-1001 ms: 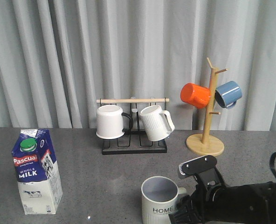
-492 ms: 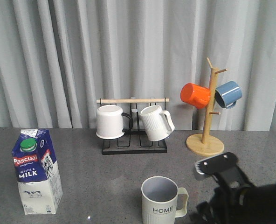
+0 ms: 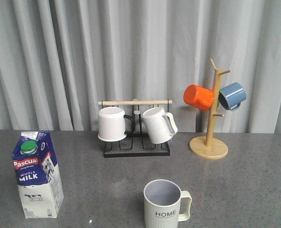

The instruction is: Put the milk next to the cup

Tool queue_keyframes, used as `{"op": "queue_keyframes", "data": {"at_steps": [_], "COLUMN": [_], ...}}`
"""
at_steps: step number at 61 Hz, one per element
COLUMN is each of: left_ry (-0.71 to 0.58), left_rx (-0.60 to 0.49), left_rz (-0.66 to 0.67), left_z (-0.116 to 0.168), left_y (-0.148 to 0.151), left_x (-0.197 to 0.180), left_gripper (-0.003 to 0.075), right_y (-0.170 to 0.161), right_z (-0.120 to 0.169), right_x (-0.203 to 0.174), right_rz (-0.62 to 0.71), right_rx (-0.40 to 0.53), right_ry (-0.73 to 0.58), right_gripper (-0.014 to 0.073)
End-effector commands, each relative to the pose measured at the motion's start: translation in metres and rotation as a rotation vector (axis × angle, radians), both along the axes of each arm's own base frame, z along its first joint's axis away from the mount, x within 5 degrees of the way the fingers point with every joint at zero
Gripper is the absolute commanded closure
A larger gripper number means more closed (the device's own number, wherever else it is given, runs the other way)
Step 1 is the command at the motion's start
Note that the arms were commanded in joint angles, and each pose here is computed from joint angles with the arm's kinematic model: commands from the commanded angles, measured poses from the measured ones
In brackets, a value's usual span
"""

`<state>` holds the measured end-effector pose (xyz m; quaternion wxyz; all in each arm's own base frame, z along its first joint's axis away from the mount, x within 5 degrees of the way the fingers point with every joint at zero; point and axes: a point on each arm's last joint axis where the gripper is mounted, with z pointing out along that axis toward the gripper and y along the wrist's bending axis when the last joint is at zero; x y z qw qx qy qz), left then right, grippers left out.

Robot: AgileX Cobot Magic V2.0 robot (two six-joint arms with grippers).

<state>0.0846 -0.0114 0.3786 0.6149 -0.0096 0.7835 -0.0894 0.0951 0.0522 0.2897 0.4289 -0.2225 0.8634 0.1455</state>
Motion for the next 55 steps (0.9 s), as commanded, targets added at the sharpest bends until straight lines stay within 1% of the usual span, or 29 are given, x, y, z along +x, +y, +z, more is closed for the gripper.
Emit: {"op": "queue_keyframes", "data": {"at_steps": [1,4,9,17,25,36,47,55], "left_ry": [-0.017,0.016,0.060,0.139,0.249,0.325,0.363,0.399], "left_rx": [-0.014,-0.018,-0.033,0.025,0.067,0.079,0.046,0.060], "left_rz": [-0.004,-0.010,-0.025,-0.071,-0.103,-0.127,-0.189,-0.196], "left_z": [0.012,0.014,0.024,0.044,0.061,0.086,0.118,0.128], "left_y": [-0.001,-0.002,-0.005,-0.009,-0.012,-0.015,-0.023,-0.025], "left_x": [0.007,0.011,0.019,0.036,0.053,0.076,0.099,0.124], "left_gripper": [0.0312,0.0306,0.0273,0.0193,0.0140,0.0130,0.0130,0.0130], "right_y": [-0.005,-0.008,-0.011,-0.013,-0.014,-0.014,-0.014,-0.014], "right_z": [0.009,0.008,0.006,0.003,0.003,0.003,0.001,-0.002], "right_x": [-0.013,-0.019,-0.024,-0.025,-0.024,-0.024,-0.026,-0.028], "right_rz": [0.000,0.000,-0.005,-0.013,-0.022,-0.025,-0.018,-0.010], "right_rx": [0.020,0.014,-0.001,-0.021,-0.030,-0.027,-0.037,-0.050], "right_ry": [-0.090,-0.102,-0.111,-0.098,-0.099,-0.096,-0.069,-0.038], "right_gripper": [0.0603,0.0603,0.0601,0.0600,0.0600,0.0600,0.0600,0.0600]}}
